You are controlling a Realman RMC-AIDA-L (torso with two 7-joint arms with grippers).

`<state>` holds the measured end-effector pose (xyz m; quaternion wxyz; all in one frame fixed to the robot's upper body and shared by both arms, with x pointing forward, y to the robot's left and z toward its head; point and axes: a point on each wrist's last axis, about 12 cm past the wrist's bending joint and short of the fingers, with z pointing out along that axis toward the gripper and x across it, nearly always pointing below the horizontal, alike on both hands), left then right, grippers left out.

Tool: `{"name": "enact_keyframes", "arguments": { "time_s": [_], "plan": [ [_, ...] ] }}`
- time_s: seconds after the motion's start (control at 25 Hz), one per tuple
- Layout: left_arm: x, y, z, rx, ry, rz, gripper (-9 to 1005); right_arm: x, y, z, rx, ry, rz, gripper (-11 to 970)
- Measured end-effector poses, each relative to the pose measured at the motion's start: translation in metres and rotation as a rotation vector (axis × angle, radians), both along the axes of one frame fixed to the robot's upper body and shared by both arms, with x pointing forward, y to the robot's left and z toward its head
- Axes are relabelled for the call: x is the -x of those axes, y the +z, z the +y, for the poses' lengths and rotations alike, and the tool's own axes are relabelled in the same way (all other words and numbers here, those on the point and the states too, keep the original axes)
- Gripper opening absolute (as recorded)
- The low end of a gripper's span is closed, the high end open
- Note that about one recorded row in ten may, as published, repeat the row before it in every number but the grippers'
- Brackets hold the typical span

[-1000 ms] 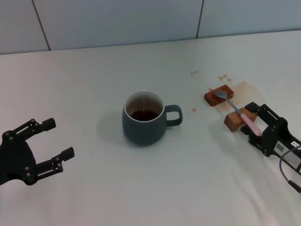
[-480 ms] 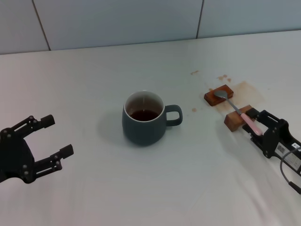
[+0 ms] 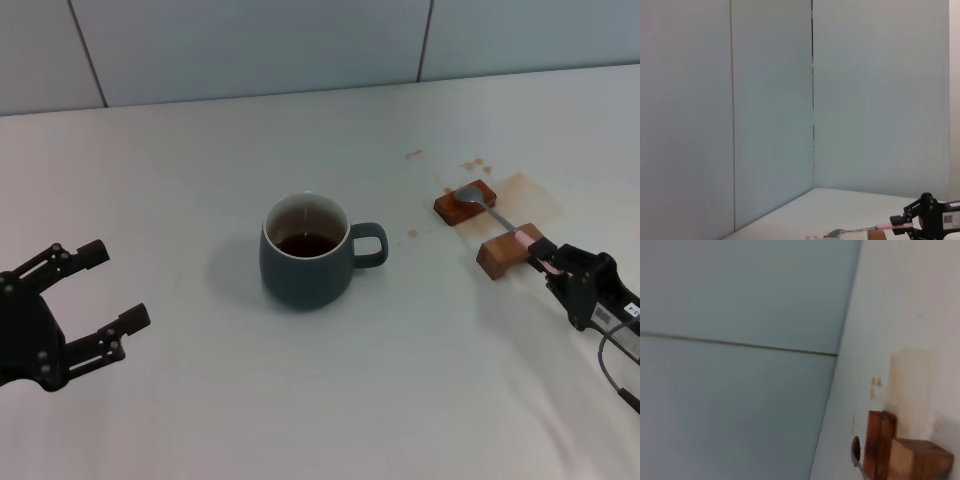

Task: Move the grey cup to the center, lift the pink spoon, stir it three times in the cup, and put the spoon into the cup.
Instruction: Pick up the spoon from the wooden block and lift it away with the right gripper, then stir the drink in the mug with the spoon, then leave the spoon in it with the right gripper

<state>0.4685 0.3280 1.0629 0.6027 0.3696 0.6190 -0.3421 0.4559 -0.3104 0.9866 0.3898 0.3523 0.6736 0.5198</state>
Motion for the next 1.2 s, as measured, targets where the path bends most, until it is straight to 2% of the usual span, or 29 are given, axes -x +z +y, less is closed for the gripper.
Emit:
{"name": "enact_keyframes", "arguments": {
  "time_s": [0.16, 0.4, 0.48, 0.56, 0.6, 0.64, 0.68, 0.72, 0.92, 1.08, 1.2],
  "plan": [
    [0.003, 0.0, 0.001, 0.011, 0.005, -0.002, 832, -0.003, 0.009, -0.001, 0.146, 0.001, -0.154, 129],
    [0.006, -0.002, 0.0, 0.015, 0.006, 0.0, 832, -0.012, 0.051, -0.014, 0.473, -0.139, -0.618, 115],
    [0.006, -0.004, -0.002, 0.008, 0.003, 0.003, 832, -0.018, 0.075, -0.025, 0.536, -0.175, -0.789, 114],
    [0.007, -0.005, -0.004, 0.002, 0.0, 0.003, 832, -0.024, 0.098, -0.033, 0.561, -0.149, -0.935, 114],
    [0.007, -0.006, -0.005, -0.001, -0.002, 0.004, 832, -0.028, 0.115, -0.038, 0.555, -0.093, -1.029, 114],
    [0.007, -0.006, -0.005, -0.001, -0.002, 0.004, 832, -0.038, 0.145, -0.045, 0.538, 0.051, -1.129, 114],
    [0.007, -0.006, -0.005, -0.001, -0.002, 0.004, 832, -0.044, 0.159, -0.047, 0.531, 0.131, -1.149, 114],
    [0.006, -0.007, -0.006, -0.01, -0.011, 0.01, 832, -0.044, 0.159, -0.047, 0.531, 0.131, -1.149, 113],
    [0.005, -0.01, -0.009, -0.042, -0.038, 0.033, 832, -0.074, 0.235, -0.044, 0.582, 0.562, -1.078, 112],
    [0.004, -0.012, -0.011, -0.059, -0.052, 0.043, 832, -0.086, 0.286, -0.019, 0.727, 0.804, -0.96, 113],
    [0.002, -0.014, -0.014, -0.078, -0.062, 0.051, 832, -0.096, 0.312, 0.008, 0.869, 0.923, -0.829, 114]
  ]
}}
